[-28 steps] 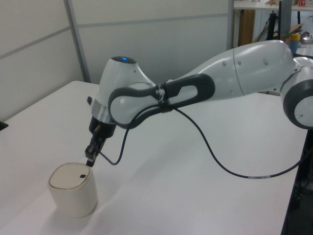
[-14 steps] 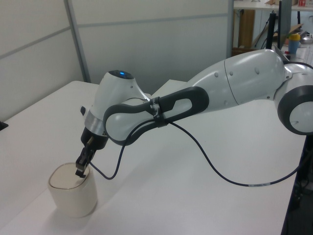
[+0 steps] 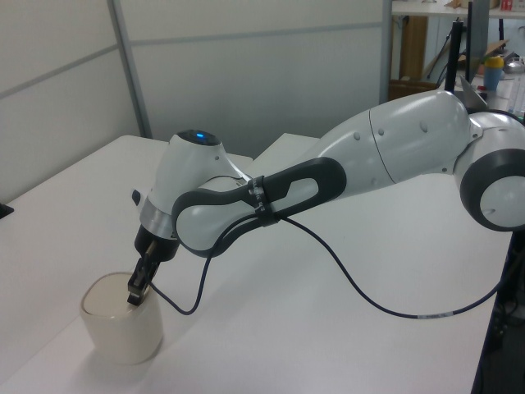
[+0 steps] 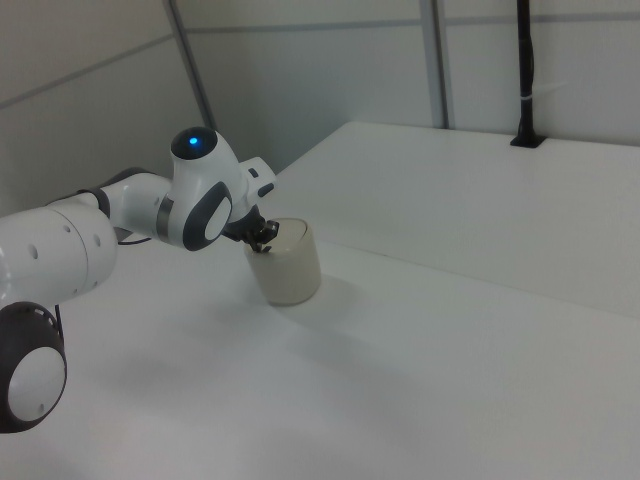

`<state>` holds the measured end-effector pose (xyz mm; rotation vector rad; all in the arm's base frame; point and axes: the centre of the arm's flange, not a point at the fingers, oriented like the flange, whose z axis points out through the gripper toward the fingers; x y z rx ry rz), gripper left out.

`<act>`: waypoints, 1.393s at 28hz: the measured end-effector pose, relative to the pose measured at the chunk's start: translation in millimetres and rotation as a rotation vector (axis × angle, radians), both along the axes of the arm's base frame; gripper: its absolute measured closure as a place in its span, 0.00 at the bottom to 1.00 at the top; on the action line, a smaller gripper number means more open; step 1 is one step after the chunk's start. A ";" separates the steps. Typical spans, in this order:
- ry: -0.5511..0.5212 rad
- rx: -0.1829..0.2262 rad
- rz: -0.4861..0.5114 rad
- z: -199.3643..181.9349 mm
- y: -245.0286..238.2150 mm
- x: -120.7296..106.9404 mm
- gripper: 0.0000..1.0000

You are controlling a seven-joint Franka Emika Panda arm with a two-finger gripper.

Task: Open the trash can
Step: 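Push the lid tab down so the flip lid swings open, then lift the gripper up and away from the opened trash can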

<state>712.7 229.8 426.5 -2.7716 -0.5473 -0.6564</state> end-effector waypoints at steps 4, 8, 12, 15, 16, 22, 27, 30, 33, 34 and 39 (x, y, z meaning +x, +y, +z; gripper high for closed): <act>-0.004 0.001 -0.003 2.2 -1.9 1.1 0.99; -0.007 0.003 -0.010 15.6 -10.0 1.6 0.99; 0.042 -0.001 -0.019 37.6 -30.4 -1.5 0.99; 0.064 -0.003 -0.034 65.6 -53.5 -6.6 0.99; 0.074 -0.006 -0.038 73.3 -60.7 -8.9 0.99; 0.194 -0.033 -0.062 109.6 -114.3 -30.1 0.97; 0.326 -0.109 -0.046 134.3 -176.8 -58.9 0.79; 0.379 -0.198 -0.056 145.9 -209.5 -75.1 0.65; 0.417 -0.259 -0.082 154.3 -234.1 -86.9 0.53; 0.425 -0.270 -0.090 155.5 -239.7 -89.2 0.50; 0.449 -0.289 -0.139 160.7 -269.4 -96.8 0.33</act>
